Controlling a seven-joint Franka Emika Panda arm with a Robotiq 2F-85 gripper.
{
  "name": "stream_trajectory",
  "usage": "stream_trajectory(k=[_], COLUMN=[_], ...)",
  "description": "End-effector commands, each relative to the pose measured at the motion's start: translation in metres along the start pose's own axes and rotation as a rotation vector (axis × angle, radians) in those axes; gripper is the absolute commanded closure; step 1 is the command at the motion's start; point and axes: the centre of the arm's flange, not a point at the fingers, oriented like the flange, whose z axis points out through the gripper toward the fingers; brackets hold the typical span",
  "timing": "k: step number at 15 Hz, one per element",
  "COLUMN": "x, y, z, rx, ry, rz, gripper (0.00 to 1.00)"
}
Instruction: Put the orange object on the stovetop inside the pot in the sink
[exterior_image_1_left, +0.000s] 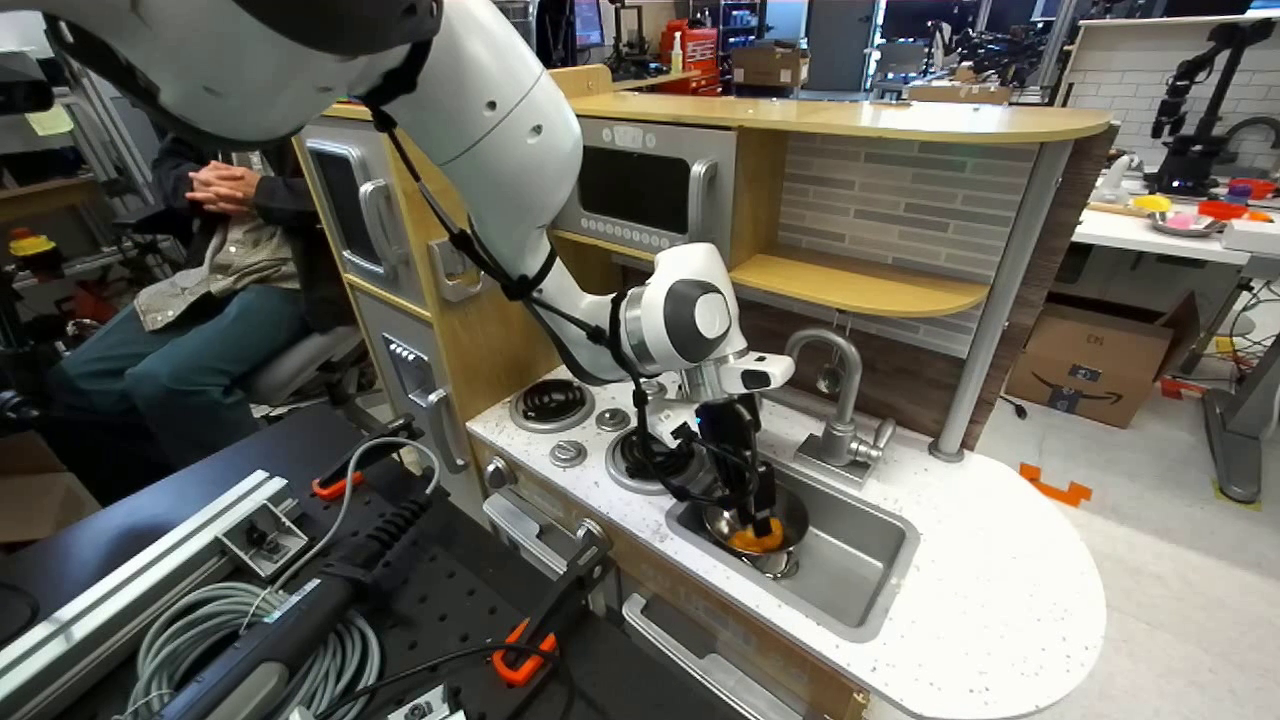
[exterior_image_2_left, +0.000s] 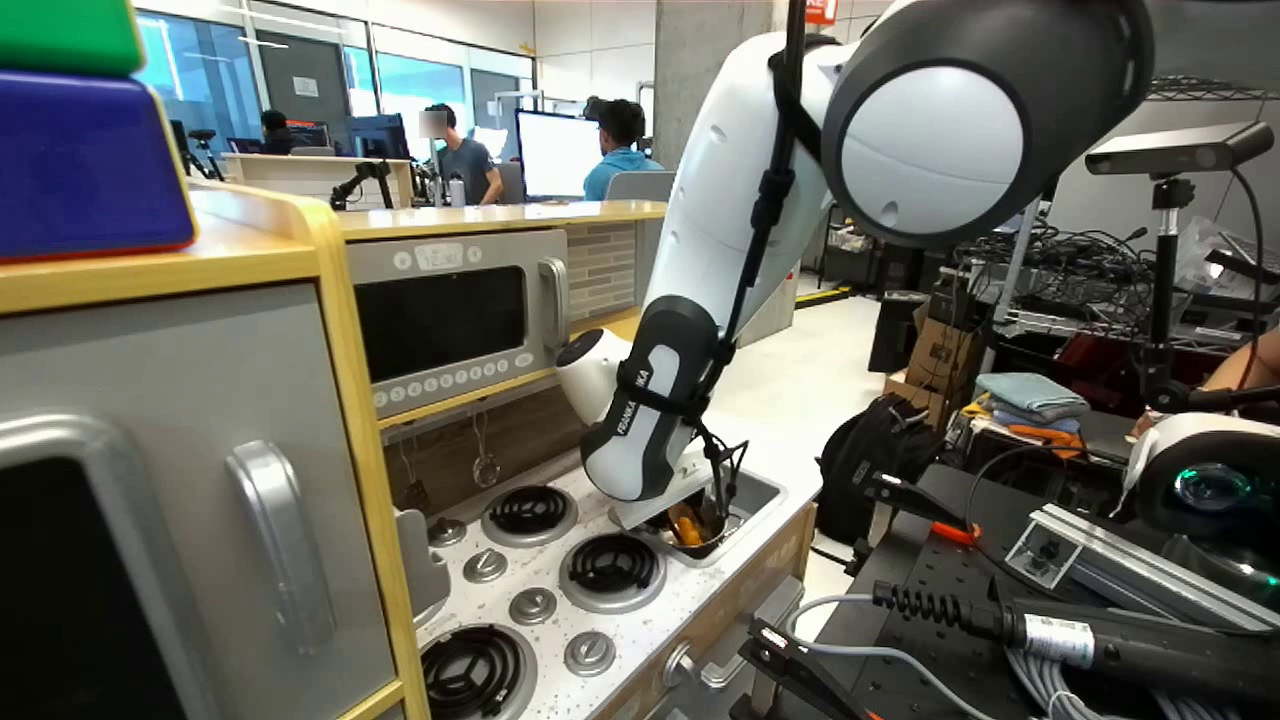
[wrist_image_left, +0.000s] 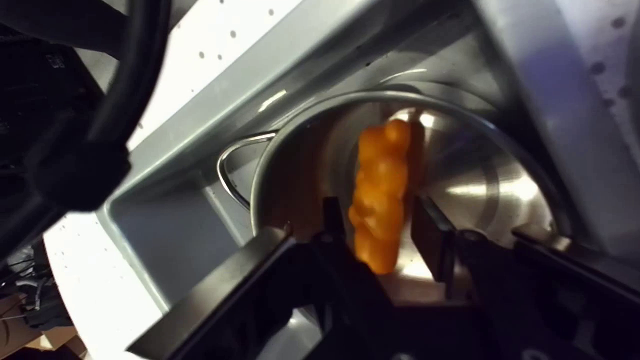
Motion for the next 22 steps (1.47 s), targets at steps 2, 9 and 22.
stream_trajectory(k=[2,9,22], x=[-0.001,-0.031,-0.039], y=[-0.001,0.05,0.071], z=[-0.008,-0.06,-0.097], rx=[0.01,0.057,0.157], ry=[0.008,0.04,0.09], rz=[-0.028,-0.126,-0.181], gripper=[0.2,0.0,0.0])
